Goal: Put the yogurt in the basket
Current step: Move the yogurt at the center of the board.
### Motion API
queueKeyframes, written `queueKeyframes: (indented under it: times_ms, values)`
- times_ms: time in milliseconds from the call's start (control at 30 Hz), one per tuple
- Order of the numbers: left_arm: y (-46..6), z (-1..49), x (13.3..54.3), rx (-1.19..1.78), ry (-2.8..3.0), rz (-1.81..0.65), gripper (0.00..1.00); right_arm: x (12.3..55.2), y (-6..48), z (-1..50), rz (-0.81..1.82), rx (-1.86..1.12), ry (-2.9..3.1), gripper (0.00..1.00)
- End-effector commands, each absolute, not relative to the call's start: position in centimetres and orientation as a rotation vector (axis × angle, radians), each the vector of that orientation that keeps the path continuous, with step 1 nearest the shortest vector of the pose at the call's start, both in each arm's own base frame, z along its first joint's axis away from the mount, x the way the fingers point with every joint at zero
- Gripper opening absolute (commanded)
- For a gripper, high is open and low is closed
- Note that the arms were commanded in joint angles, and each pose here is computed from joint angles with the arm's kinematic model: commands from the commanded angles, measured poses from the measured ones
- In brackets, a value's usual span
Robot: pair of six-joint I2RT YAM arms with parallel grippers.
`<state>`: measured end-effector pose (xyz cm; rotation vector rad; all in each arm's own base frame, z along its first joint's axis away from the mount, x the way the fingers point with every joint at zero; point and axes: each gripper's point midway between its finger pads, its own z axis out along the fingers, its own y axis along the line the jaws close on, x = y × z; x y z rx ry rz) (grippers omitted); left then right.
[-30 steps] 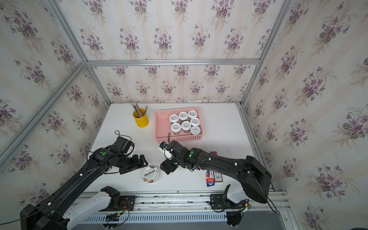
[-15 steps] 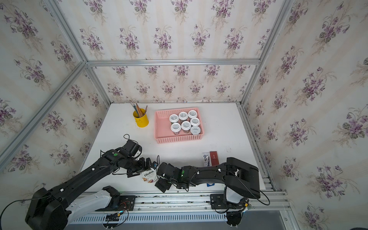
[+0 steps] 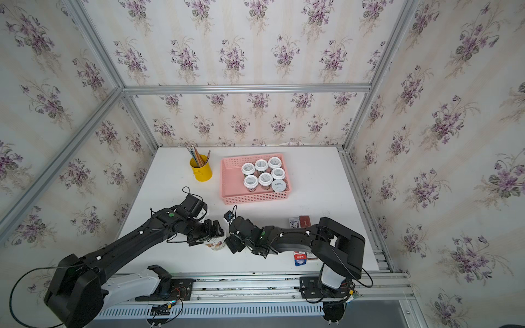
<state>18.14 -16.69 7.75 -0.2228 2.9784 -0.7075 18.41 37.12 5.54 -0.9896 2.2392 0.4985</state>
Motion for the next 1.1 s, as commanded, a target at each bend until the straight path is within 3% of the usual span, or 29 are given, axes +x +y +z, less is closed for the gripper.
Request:
queueKeyframes:
  times_ms: [0, 467, 800, 1067]
  values:
    - [-16.1, 8.1, 18.6, -0.196, 2.95, -0.676, 0.89, 19.5, 37.5, 5.6, 0.509, -0.947, 2.246, 0.88]
    - [-14.4, 6.0, 18.7, -0.227, 2.957, -0.57, 0.88, 19.7, 35.5, 5.2, 0.482, -0.969, 2.315, 0.87]
    - [-13.2, 9.6, 20.3, -0.207, 2.87, -0.525, 0.88, 16.2, 37.2, 10.1, 1.152, -0.837, 2.535, 0.82]
    - [-12.9, 12.0, 22.3, -0.188, 2.827, -0.547, 0.89, 15.8, 39.3, 10.9, 1.35, -0.826, 2.605, 0.7]
